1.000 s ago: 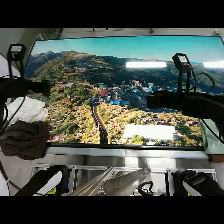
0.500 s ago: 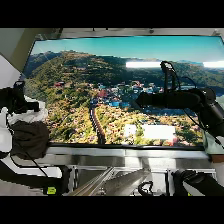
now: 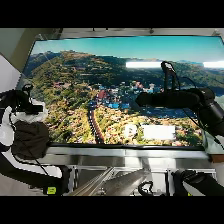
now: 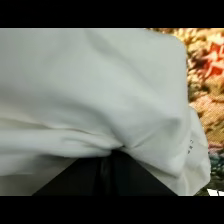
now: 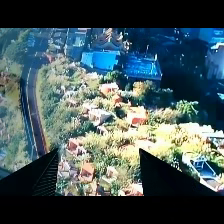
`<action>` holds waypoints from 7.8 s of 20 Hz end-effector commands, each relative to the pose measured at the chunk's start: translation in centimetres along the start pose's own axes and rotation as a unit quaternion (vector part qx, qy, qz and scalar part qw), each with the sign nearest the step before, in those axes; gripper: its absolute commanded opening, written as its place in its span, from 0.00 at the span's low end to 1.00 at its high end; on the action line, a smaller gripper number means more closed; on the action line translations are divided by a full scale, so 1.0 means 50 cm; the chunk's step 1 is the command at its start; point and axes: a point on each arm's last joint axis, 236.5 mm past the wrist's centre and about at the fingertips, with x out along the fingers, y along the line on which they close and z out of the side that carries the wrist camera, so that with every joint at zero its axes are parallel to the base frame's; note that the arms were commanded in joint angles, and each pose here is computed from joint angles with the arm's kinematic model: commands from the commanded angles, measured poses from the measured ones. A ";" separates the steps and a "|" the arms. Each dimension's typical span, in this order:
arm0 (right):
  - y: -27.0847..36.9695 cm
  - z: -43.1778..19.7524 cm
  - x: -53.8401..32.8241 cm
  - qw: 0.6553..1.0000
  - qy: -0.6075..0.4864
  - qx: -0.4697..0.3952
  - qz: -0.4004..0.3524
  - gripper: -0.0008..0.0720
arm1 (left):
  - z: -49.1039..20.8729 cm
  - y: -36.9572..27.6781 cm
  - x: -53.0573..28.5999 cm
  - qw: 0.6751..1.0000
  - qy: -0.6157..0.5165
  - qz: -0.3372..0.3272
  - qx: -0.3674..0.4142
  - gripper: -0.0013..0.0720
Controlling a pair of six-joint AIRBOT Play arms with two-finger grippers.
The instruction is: Fold the shirts.
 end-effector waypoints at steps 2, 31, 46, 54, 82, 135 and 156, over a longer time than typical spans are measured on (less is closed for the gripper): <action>0.002 0.004 -0.003 1.000 -0.003 0.001 0.001 0.40 | 0.068 -0.019 -0.101 1.000 -0.012 -0.006 0.017 0.04; -0.268 0.020 -0.064 0.983 0.085 0.162 0.030 0.72 | 0.084 -0.680 -0.419 0.962 0.005 -0.261 0.082 0.93; -0.241 -0.029 0.297 0.961 0.180 0.188 0.095 0.69 | 0.226 -0.795 -0.155 0.899 -0.023 -0.438 -0.017 0.93; -0.219 -0.030 0.318 0.965 0.186 0.151 0.104 0.05 | 0.250 -0.803 -0.125 0.895 -0.004 -0.445 -0.024 0.69; 0.171 0.214 -0.686 0.893 -0.309 -0.323 -0.046 0.04 | -0.082 -0.661 -1.111 0.742 -0.470 -0.448 0.170 0.04; -0.605 0.048 0.055 0.978 0.145 0.130 0.067 0.69 | -0.090 -0.657 -0.145 0.910 0.138 -0.389 0.038 0.04; -0.023 0.325 -0.401 0.940 -0.159 -0.190 0.232 0.04 | 0.026 -0.524 -0.925 0.815 -0.404 -0.414 0.034 0.04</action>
